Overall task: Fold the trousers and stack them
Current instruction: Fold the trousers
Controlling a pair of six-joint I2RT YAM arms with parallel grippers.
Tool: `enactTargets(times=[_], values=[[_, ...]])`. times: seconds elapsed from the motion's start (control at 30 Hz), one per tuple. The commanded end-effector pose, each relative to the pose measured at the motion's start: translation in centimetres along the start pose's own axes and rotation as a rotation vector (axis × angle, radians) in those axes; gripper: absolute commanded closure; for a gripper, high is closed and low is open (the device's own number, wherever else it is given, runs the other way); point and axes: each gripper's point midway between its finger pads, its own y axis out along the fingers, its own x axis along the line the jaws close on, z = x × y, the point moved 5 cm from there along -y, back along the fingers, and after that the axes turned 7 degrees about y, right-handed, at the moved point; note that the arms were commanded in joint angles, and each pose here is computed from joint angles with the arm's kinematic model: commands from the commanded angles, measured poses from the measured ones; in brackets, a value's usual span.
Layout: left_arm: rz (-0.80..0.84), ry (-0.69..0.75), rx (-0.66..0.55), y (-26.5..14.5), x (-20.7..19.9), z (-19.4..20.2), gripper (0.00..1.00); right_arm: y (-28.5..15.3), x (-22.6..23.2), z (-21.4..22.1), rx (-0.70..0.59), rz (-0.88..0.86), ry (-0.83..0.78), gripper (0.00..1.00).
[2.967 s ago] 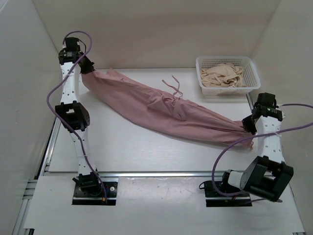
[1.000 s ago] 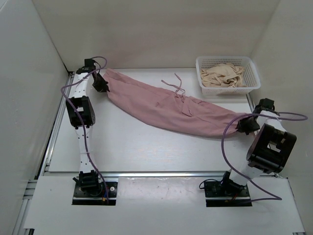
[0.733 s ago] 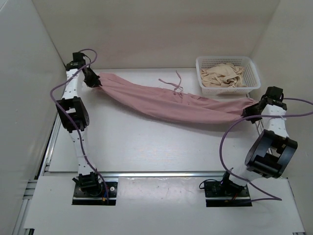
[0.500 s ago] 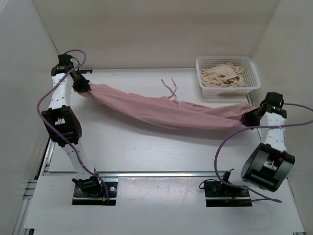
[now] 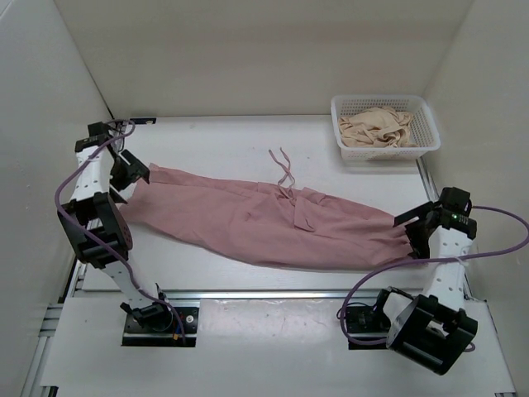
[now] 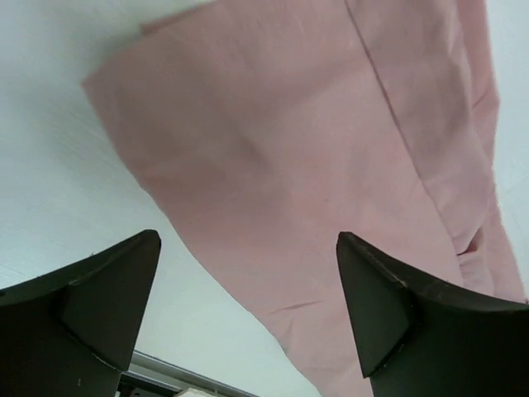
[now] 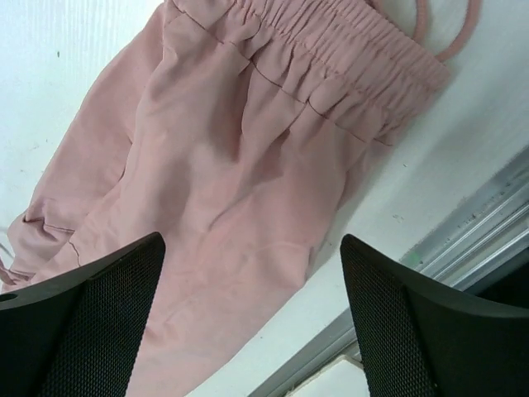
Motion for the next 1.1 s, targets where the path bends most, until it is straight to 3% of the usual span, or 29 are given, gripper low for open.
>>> enactTargets(times=[0.0, 0.03, 0.07, 0.1, 0.17, 0.2, 0.23, 0.27, 0.3, 0.33, 0.43, 0.47, 0.53, 0.57, 0.6, 0.67, 0.8, 0.93, 0.97, 1.07], values=[[0.03, -0.011, -0.176, -5.1, 0.0, -2.9, 0.0, -2.6, 1.4, -1.8, -0.089, -0.054, -0.019, 0.09], [0.03, -0.011, -0.176, -5.1, 0.0, -2.9, 0.05, -3.1, 1.8, -2.2, -0.103, -0.068, -0.03, 0.09], [0.034, -0.012, -0.186, -5.3, -0.1, -3.1, 0.26, -3.5, 2.2, -2.4, -0.109, -0.086, -0.04, 0.13], [0.026, -0.013, -0.19, -5.3, 0.0, -3.2, 0.38, -4.2, 2.7, -2.9, -0.129, -0.107, -0.042, 0.16], [0.033, -0.011, -0.182, -4.6, -0.1, -3.2, 0.5, -4.7, 3.4, -3.1, -0.141, -0.138, -0.076, 0.34], [0.035, -0.009, -0.154, -3.3, -0.4, -3.3, 0.5, -4.5, 3.9, -3.4, -0.151, -0.154, -0.097, 0.45], [0.03, -0.009, -0.141, -2.6, -0.5, -3.5, 0.45, -4.3, 4.2, -3.5, -0.149, -0.167, -0.098, 0.7], [0.032, 0.0, -0.137, -2.2, -1.0, -3.9, 0.35, -3.5, 4.6, -3.7, -0.125, -0.163, -0.111, 0.9], [0.008, 0.001, -0.1, -0.3, -1.0, -4.2, 0.23, -3.0, 5.1, -3.6, -0.093, -0.185, -0.125, 1.0], [-0.003, 0.002, -0.07, 0.3, -1.0, -4.1, 0.0, -2.9, 5.9, -4.3, -0.104, -0.197, -0.127, 1.0], [0.003, -0.005, -0.03, 2.7, -1.7, -5.0, 0.0, -0.7, 7.6, -5.4, -0.031, -0.185, -0.17, 1.0], [0.002, 0.004, -0.021, 3.3, -2.2, -5.0, 0.0, 0.9, 7.8, -5.4, 0.025, -0.155, -0.176, 0.94], [0.006, 0.016, 0.007, 4.9, -3.0, -5.2, 0.0, 3.0, 8.2, -5.7, 0.082, -0.122, -0.169, 0.72], [0.013, 0.017, 0.028, 5.6, -3.1, -4.9, 0.0, 3.3, 8.6, -5.8, 0.091, -0.132, -0.169, 0.49], [0.038, 0.028, 0.033, 5.8, -4.0, -5.0, 0.0, 3.8, 8.8, -5.8, 0.102, -0.135, -0.151, 0.35], [0.037, 0.049, 0.069, 7.4, -4.6, -4.6, 0.0, 5.2, 8.8, -5.7, 0.114, -0.123, -0.117, 0.17], [0.035, 0.07, 0.112, 9.5, -5.5, -3.9, 0.0, 8.6, 7.8, -4.7, 0.166, -0.029, -0.09, 0.15], [0.036, 0.06, 0.137, 10.8, -5.7, -3.8, 0.1, 10.4, 7.7, -4.6, 0.16, 0.003, -0.071, 0.26], [0.035, 0.06, 0.138, 11.0, -5.8, -3.9, 0.24, 10.7, 7.8, -4.7, 0.163, 0.006, -0.07, 0.29], [0.049, 0.06, 0.129, 11.0, -6.1, -4.4, 0.48, 11.7, 8.1, -4.0, 0.18, 0.036, -0.081, 0.37]])
